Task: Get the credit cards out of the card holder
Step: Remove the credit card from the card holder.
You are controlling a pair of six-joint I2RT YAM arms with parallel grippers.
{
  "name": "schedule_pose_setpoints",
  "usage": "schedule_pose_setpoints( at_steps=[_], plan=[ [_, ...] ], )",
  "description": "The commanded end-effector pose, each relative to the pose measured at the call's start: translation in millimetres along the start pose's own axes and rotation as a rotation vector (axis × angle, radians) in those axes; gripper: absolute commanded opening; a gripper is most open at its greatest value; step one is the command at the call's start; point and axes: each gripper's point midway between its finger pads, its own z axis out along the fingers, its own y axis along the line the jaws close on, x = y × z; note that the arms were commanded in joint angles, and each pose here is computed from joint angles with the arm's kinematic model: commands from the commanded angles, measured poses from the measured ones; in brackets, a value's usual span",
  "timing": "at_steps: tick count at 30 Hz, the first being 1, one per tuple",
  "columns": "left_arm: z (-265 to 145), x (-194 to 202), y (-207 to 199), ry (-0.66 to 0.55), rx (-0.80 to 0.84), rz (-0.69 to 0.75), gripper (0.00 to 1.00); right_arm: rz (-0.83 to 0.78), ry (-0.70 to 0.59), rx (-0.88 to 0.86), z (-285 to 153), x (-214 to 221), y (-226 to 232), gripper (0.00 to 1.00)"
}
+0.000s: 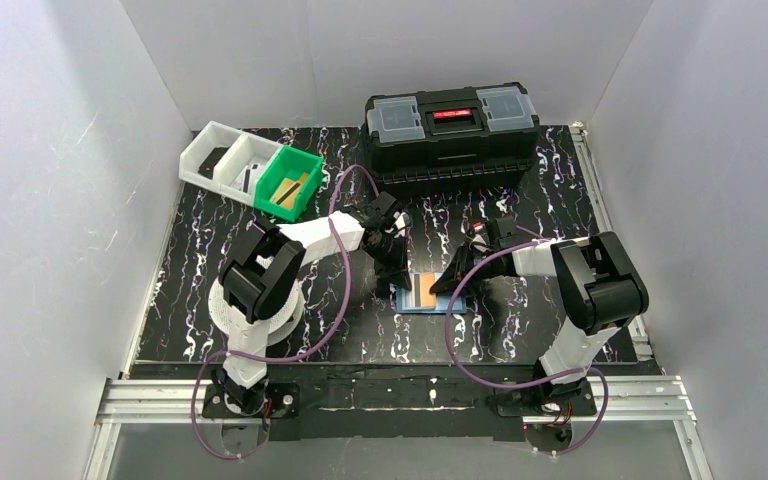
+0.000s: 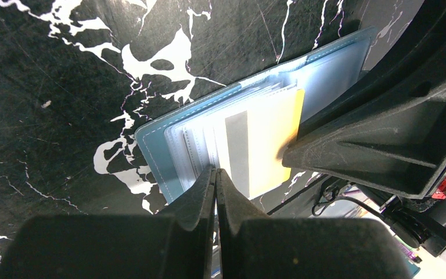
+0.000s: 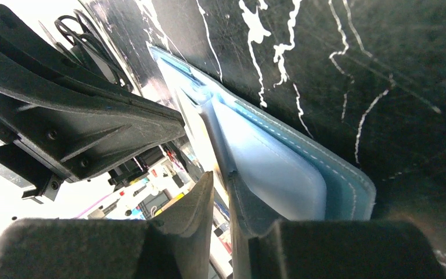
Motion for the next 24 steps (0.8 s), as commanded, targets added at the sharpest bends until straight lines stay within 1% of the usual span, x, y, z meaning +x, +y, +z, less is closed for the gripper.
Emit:
schedule_pose_setpoints(
  at_steps=[1, 3, 8, 14, 24],
  plan=[
    [5, 19, 36, 0.051, -0.136, -0.008, 0.00, 0.010, 0.019, -0.034, 0, 5, 2, 0.22],
    [6, 18, 36, 0.053, -0.135, -0.012, 0.00, 0.013, 0.022, -0.032, 0, 6, 0, 0.21],
    [9, 19, 37, 0.057, -0.144, -0.018, 0.00, 0.017, 0.015, -0.021, 0, 6, -3, 0.11],
    [10, 22, 47, 0.079, -0.197, -0.036, 0.00, -0.006, -0.032, 0.024, -5, 5, -8, 0.05],
    [12, 24, 56, 0.097, -0.241, -0.045, 0.00, -0.033, -0.085, 0.108, -17, 5, -16, 0.04]
  ],
)
